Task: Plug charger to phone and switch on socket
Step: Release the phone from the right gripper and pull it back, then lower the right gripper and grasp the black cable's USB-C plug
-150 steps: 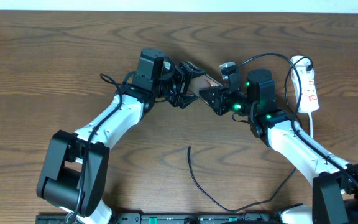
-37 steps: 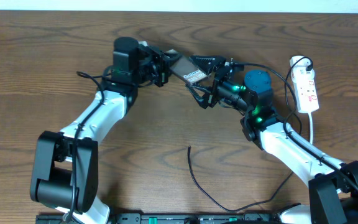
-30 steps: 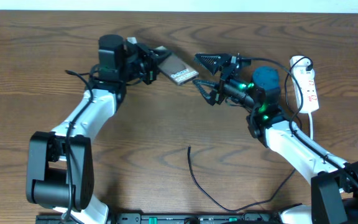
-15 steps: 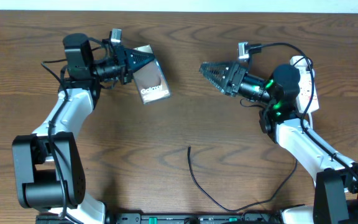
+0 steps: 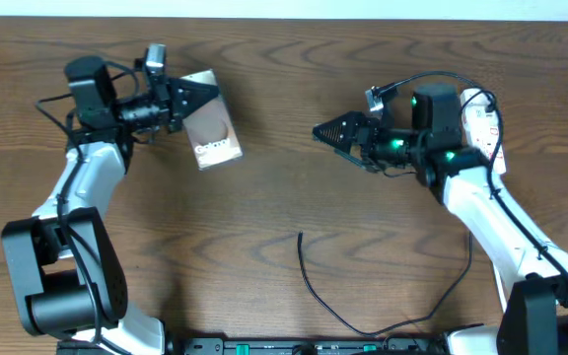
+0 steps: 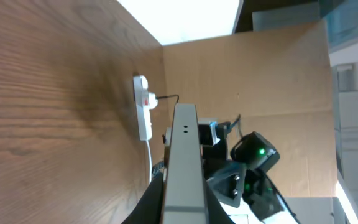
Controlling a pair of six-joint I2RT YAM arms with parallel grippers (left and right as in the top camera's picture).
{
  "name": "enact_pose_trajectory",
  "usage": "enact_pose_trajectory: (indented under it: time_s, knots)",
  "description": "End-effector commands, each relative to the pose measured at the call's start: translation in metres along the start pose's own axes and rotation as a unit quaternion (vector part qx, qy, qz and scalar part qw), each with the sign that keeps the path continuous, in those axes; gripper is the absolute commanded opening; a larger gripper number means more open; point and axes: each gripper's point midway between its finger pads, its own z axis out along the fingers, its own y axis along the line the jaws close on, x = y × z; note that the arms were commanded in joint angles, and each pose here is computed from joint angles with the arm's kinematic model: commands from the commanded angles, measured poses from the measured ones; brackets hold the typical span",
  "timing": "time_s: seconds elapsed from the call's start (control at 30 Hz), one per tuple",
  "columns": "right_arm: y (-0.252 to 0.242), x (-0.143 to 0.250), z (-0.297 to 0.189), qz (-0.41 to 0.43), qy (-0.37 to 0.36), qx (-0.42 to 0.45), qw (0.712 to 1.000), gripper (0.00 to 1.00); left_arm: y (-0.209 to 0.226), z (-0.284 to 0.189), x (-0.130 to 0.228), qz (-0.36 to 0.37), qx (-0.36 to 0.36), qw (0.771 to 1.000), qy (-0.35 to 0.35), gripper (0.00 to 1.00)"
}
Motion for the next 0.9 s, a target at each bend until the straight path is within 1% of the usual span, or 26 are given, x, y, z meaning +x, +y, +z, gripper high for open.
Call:
enact_pose_trajectory:
  time_s: [0.0, 0.1, 0.27, 0.33, 0.47, 0.67, 0.8, 0.87]
  knots:
    - [-0.021, -0.015, -0.007, -0.074, -0.048, 0.16, 0.983, 0.99, -0.014, -0.009, -0.001, 0.023, 0.012, 1.0, 0.004, 0.07]
    - [-0.036, 0.004, -0.008, -0.075, -0.038, 0.255, 0.963, 0.99, -0.014, -0.011, -0.002, 0.023, 0.012, 1.0, 0.002, 0.07]
    - [-0.055, 0.049, 0.002, -0.058, -0.014, 0.347, 0.936, 0.99, -0.014, -0.011, -0.002, 0.025, 0.012, 1.0, 0.002, 0.07]
    - [-0.061, 0.078, 0.013, -0.059, -0.006, 0.376, 0.925, 0.99, -0.014, -0.011, -0.002, 0.024, 0.012, 1.0, 0.002, 0.07]
    - [-0.061, 0.115, 0.035, -0.061, 0.004, 0.375, 0.925, 0.99, -0.014, -0.011, -0.002, 0.024, 0.012, 1.0, 0.002, 0.07]
    - [-0.051, 0.148, 0.054, -0.048, 0.009, 0.356, 0.933, 0.99, -0.014, -0.011, -0.002, 0.024, 0.012, 1.0, 0.002, 0.08]
    - [-0.043, 0.153, 0.062, -0.066, 0.007, 0.345, 0.936, 0.99, -0.014, -0.011, -0.002, 0.025, 0.012, 1.0, 0.002, 0.07]
    - [-0.045, 0.152, 0.062, -0.062, -0.003, 0.352, 0.934, 0.99, -0.014, -0.011, -0.002, 0.025, 0.012, 1.0, 0.002, 0.07]
